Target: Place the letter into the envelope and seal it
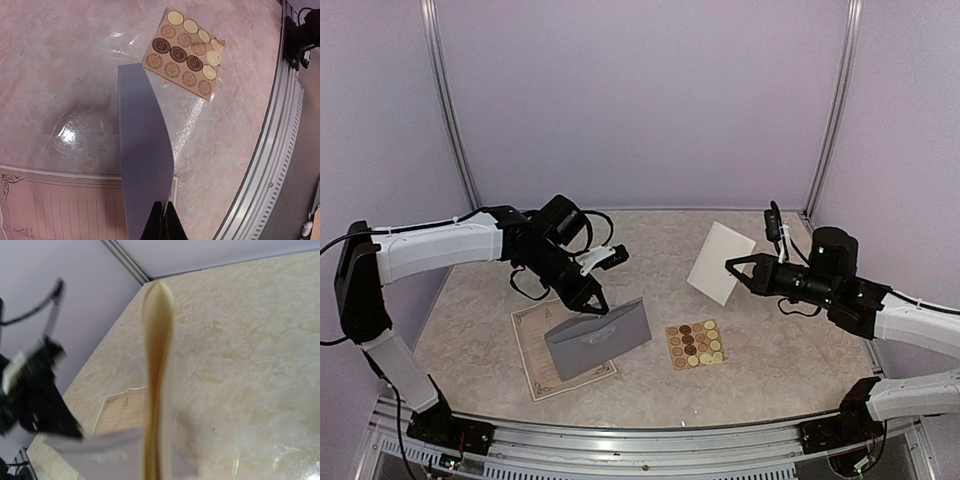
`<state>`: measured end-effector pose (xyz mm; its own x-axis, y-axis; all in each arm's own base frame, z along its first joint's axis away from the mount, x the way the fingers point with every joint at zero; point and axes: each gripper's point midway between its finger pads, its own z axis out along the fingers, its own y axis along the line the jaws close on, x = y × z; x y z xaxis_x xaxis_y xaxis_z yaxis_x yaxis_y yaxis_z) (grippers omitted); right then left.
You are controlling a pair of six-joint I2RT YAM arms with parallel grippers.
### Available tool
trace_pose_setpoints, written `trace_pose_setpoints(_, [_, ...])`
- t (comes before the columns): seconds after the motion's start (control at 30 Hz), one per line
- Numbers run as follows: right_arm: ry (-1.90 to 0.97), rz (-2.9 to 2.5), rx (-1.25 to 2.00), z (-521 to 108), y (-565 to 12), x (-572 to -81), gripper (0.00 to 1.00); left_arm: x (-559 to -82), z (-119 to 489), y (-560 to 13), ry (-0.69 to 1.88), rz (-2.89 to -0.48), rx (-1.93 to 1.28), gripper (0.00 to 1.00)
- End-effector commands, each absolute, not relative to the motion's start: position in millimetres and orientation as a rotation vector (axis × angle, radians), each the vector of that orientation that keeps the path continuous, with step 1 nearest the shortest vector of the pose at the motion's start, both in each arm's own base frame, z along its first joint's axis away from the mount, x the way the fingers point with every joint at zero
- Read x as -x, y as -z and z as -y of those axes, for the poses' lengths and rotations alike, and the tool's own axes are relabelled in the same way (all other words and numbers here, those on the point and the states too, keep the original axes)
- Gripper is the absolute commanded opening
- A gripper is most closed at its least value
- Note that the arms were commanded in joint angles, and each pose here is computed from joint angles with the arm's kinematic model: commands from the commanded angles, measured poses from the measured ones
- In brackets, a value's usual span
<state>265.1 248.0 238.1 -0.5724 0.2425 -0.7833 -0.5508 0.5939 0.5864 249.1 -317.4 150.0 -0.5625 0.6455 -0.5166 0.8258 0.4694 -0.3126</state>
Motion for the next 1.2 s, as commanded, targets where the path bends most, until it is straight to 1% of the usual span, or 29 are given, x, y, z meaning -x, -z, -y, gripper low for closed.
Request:
trace_pose_setpoints(0.0, [-1.089, -1.92, 0.223, -241, -233, -260, 0.0, -225, 330, -126, 0.774, -2.449, -1.404, 0.01])
trace_pose_setpoints(0.03, [-1.086, -1.926, 0.222, -240, -231, -260, 0.0, -228, 333, -122, 0.752, -2.451, -1.401, 0.05])
trace_pose_setpoints(0.07, [-1.083, -1.932, 0.226, -240, -229, -259, 0.0, -233, 336, -122, 0.734, -2.434, -1.391, 0.11])
trace_pose_setpoints(0.17, [-1.075, -1.952, 0.249, -241, -224, -257, 0.0, -249, 346, -131, 0.657, -2.361, -1.333, 0.33])
trace_pose_setpoints(0.2, [-1.075, -1.96, 0.259, -242, -221, -256, 0.0, -257, 347, -135, 0.62, -2.34, -1.289, 0.44])
trace_pose_setpoints(0.23, [-1.075, -1.966, 0.27, -242, -220, -255, 0.0, -264, 347, -142, 0.588, -2.316, -1.24, 0.52])
trace_pose_setpoints(0.3, [-1.076, -1.983, 0.296, -245, -215, -254, 0.0, -274, 345, -157, 0.545, -2.265, -1.138, 0.63])
trace_pose_setpoints(0.37, [-1.072, -1.999, 0.311, -247, -210, -253, 0.0, -274, 342, -167, 0.554, -2.233, -1.039, 0.7])
trace_pose_setpoints(0.4, [-1.066, -2.008, 0.312, -246, -207, -254, 0.0, -269, 340, -178, 0.583, -2.214, -0.99, 0.72])
trace_pose_setpoints(0.5, [-1.037, -2.022, 0.302, -244, -201, -257, 0.0, -236, 340, -175, 0.702, -2.28, -0.836, 0.75])
trace_pose_setpoints(0.6, [-1.021, -2.032, 0.31, -245, -197, -259, 0.0, -194, 341, -156, 0.784, -2.396, -0.697, 0.75])
trace_pose_setpoints(0.7, [-1.018, -2.037, 0.325, -248, -195, -262, 0.0, -154, 344, -139, 0.92, -2.51, -0.527, 0.75])
trace_pose_setpoints(0.8, [-1.07, -2.011, 0.438, -261, -197, -255, 0.0, -120, 342, -124, 1.018, -2.606, -0.399, 0.76])
trace_pose_setpoints(0.87, [-1.126, -1.978, 0.577, -272, -203, -243, 0.0, -105, 339, -116, 1.039, -2.658, -0.318, 0.76])
trace_pose_setpoints(1.0, [-1.17, -1.953, 0.805, -287, -206, -214, 0.0, -85, 312, -83, 0.937, -2.795, -0.187, 0.78])
trace_pose_setpoints(1.17, [-1.185, -1.961, 0.865, -294, -200, -199, 0.0, -65, 294, -68, 0.96, -2.877, -0.072, 0.76])
